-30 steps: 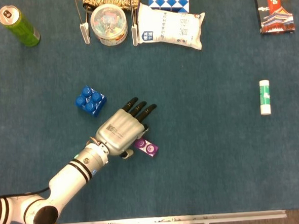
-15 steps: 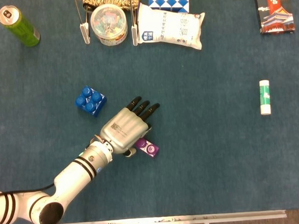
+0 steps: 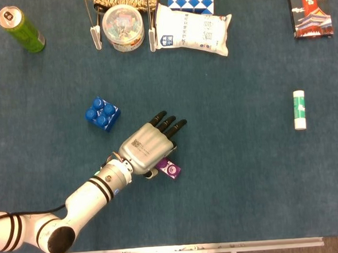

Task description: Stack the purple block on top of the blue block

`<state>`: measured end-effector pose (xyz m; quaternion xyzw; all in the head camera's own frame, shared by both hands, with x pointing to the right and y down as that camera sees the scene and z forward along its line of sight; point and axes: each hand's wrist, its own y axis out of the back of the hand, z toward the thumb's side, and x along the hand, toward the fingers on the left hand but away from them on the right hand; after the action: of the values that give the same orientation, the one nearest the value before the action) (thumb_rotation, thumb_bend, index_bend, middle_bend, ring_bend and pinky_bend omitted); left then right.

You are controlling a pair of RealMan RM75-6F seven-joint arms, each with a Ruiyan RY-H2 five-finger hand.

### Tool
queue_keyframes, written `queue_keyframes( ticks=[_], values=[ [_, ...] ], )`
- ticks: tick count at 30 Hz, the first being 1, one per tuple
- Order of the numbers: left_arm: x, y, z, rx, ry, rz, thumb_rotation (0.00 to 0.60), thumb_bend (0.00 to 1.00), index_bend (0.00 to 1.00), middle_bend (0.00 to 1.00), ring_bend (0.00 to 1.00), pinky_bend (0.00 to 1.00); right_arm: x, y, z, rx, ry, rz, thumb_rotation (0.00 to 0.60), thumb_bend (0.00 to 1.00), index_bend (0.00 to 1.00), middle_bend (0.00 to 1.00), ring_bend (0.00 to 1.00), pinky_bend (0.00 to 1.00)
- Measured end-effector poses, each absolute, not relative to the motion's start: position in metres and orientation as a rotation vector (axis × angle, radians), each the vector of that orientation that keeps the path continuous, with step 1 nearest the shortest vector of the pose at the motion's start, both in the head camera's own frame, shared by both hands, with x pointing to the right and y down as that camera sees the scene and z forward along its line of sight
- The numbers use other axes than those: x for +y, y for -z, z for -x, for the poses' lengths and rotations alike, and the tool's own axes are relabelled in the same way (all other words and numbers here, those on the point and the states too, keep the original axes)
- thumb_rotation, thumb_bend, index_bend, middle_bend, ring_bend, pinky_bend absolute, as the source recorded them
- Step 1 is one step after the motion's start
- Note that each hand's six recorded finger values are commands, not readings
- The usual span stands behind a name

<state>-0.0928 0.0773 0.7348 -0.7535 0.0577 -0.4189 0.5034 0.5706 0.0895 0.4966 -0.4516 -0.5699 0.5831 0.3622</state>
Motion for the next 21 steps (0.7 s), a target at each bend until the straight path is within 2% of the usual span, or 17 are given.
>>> queue_keyframes(
  ticks=[21],
  values=[
    [0.0752, -0.7358, 0.0861, 0.063, 0.972, 1.787, 0.6, 0.18, 0.47, 0.0, 0.0, 0.03, 0.0882, -0.5006, -0.5702, -1.456, -1.518, 1.18, 0.6, 0.0, 0.3, 0.28, 0.15, 0.24]
  ],
)
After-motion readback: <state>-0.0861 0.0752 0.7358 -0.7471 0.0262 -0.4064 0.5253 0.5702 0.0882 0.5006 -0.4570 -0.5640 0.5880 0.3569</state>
